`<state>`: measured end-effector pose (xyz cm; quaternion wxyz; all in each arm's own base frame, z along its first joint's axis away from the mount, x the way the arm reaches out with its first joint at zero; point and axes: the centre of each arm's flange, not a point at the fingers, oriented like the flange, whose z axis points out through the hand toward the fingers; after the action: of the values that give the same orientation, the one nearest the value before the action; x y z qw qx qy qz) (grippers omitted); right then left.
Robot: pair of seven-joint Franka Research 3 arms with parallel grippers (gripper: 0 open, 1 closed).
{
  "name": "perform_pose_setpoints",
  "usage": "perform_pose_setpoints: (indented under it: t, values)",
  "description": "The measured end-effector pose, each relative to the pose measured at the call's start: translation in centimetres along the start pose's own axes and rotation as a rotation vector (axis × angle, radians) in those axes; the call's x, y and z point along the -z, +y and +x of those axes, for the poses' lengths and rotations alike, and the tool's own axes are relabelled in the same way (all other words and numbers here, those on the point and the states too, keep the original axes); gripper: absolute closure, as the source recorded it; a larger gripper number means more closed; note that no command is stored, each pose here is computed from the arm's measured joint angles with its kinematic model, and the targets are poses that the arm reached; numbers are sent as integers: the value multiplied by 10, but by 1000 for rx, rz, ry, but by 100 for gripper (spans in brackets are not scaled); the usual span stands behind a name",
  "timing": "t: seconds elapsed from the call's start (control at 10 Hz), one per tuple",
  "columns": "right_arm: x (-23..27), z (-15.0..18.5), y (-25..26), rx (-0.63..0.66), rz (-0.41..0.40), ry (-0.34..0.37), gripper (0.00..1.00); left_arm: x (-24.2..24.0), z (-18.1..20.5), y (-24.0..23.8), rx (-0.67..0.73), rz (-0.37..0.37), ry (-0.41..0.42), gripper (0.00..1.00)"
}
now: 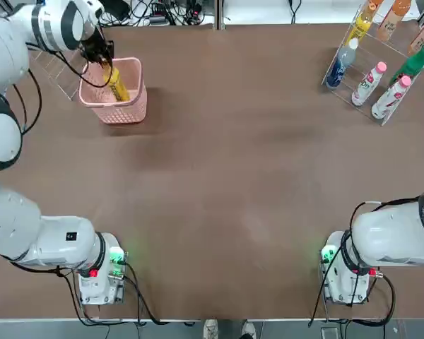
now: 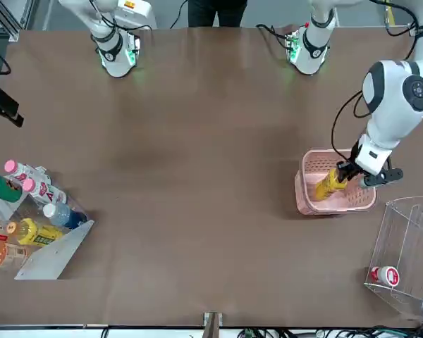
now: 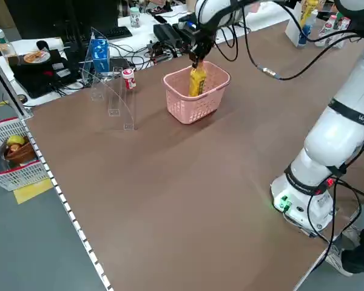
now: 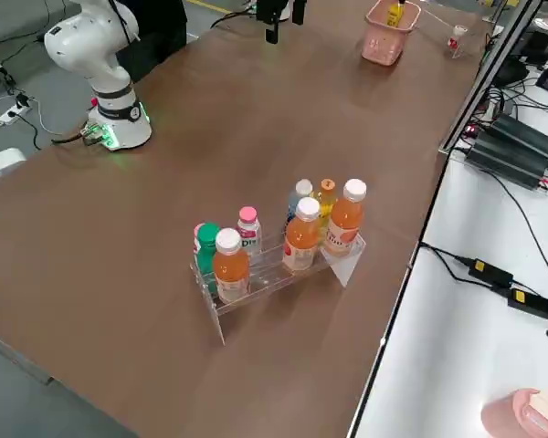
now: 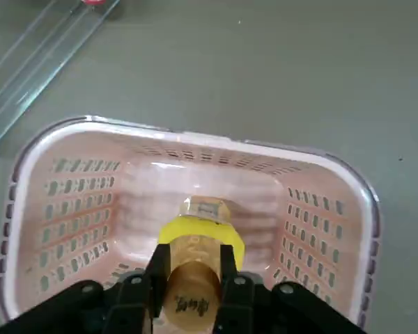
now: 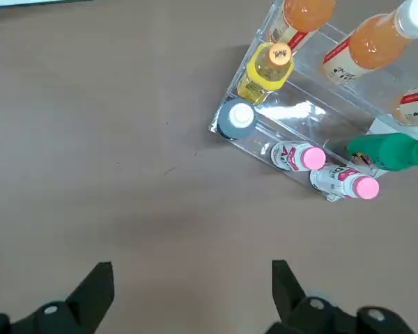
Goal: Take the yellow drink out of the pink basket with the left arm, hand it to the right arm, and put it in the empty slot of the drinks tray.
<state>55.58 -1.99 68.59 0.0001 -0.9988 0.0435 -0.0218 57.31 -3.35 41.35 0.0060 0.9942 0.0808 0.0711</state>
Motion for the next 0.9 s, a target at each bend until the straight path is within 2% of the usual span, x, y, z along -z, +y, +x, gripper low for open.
perform_pose_setpoints:
  t: [0.5,0.9]
  values:
    - [0,0,0,0,0,2,0,63,19,9,4,-10,-31,67]
    - [0,0,0,0,0,2,0,116,27,19,-8,-18,-24,67]
